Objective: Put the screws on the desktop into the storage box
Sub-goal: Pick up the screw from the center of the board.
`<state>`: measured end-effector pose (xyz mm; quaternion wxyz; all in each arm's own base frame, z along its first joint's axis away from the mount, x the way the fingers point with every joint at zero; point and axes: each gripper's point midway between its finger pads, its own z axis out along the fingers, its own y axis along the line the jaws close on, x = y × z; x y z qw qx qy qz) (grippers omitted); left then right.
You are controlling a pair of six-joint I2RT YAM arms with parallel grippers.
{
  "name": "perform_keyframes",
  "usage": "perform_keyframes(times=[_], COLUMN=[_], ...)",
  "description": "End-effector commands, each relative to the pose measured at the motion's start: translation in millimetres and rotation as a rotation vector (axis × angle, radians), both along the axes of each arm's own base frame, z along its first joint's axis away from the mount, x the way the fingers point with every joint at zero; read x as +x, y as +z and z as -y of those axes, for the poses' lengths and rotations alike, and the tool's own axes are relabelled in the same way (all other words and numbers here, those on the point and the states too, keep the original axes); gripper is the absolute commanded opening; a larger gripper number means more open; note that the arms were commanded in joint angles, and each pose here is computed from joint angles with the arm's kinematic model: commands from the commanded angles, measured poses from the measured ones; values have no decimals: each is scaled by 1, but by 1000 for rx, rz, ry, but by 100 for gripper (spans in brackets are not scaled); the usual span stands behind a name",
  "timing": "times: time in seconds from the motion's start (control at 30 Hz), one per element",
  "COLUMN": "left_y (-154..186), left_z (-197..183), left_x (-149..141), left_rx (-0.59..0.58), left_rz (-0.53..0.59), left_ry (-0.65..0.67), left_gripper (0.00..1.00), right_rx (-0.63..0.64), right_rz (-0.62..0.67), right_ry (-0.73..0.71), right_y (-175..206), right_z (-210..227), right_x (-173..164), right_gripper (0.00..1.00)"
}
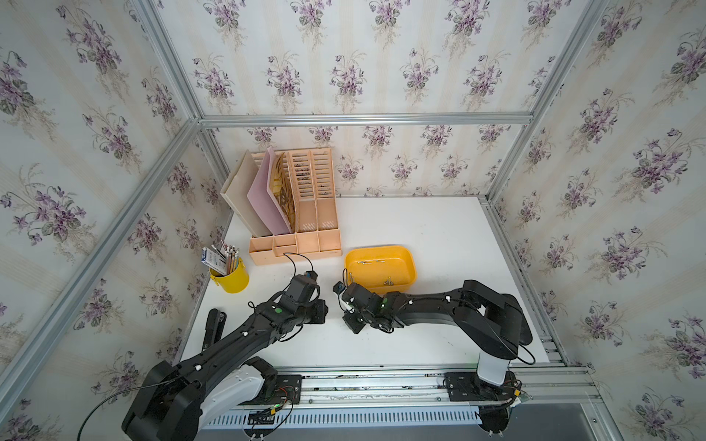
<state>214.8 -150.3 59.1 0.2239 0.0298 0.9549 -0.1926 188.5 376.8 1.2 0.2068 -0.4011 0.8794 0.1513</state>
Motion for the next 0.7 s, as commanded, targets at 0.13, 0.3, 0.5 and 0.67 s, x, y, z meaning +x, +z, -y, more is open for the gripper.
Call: perform_keyframes(times=[0.13,0.3,0.5,0.67], left_y=[5,3,1,0], left_z=[1,3,9,11], left_x=[2,2,1,1], left_rx=[-7,-12,-40,-46], left_rz=[18,13,-3,-8], left_ry=[-6,-9,-19,-26], left_gripper=[28,28,28,28], right_rx=[-364,-270,-183,-139], right_rz=[-169,-163,-185,-163], right_ry=[-23,-18,-14,-25], right_y=[-44,-28,-20,-3], right_z=[88,72,56,51], right_x=[-40,-33,-25,-13], right_gripper=[0,0,0,0])
